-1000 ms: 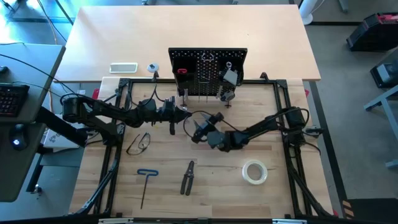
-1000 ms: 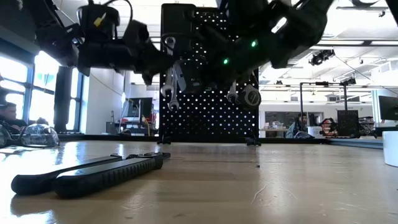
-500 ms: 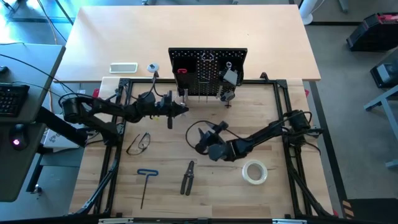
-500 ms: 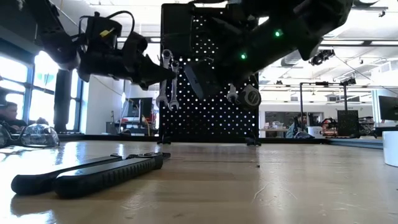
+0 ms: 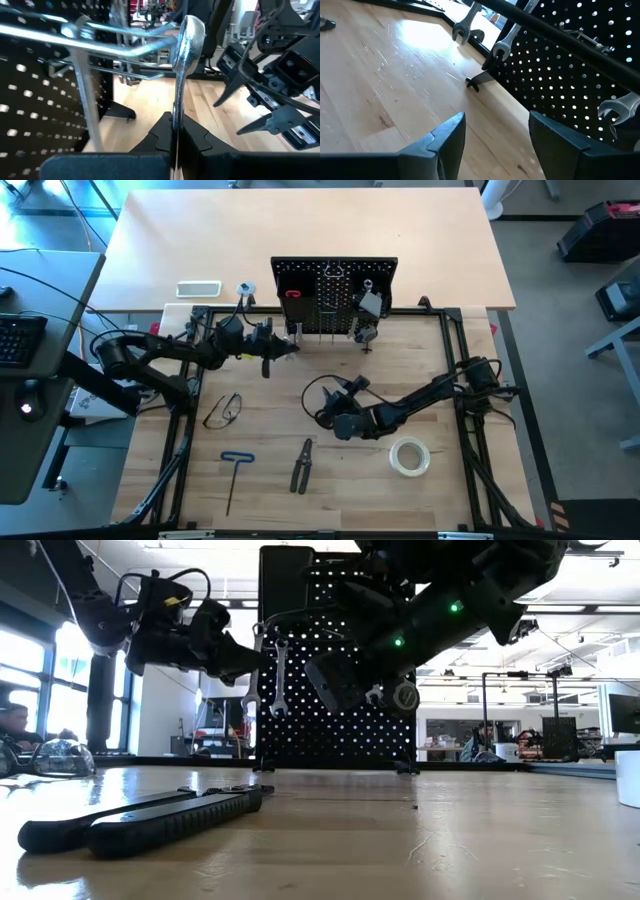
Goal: Hang tools onto peg board
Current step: Hang the silver wrench on the pegboard
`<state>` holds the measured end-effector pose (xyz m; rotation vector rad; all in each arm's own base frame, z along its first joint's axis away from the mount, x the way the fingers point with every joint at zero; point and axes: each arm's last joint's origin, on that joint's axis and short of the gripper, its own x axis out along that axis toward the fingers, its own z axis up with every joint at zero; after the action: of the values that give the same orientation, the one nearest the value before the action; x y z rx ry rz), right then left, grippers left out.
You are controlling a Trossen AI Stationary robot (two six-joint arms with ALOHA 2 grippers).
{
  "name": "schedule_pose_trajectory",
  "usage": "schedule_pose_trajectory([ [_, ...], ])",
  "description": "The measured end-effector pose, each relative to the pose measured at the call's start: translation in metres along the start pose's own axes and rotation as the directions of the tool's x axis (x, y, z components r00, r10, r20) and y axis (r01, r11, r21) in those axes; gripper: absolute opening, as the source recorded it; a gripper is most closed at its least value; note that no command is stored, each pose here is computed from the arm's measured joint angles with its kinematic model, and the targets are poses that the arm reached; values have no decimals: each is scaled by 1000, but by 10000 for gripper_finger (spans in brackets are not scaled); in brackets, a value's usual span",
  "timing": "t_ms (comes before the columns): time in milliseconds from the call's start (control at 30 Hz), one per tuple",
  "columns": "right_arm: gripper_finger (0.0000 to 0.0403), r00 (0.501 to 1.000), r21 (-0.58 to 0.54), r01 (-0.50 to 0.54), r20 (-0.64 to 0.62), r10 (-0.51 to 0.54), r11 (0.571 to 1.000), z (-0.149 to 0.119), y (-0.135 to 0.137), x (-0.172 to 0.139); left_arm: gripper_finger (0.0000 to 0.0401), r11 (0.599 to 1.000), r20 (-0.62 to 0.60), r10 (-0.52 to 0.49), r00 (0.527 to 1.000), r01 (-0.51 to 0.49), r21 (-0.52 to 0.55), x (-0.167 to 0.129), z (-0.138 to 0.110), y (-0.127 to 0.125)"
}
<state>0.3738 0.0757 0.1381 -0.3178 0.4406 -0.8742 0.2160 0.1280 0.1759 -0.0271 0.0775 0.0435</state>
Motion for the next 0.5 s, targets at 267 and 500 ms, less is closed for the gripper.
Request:
schedule_pose_trajectory([
  [267, 211, 1000, -6, 0, -8, 0, 1000, -1, 0, 0, 1, 1000, 11, -13, 1000, 13, 18, -11, 9, 6],
  [500, 211, 1000, 4, -3, -7, 3, 1000, -1, 0, 0, 1, 1000, -31, -30, 999, 30, -8, -13, 3, 9],
])
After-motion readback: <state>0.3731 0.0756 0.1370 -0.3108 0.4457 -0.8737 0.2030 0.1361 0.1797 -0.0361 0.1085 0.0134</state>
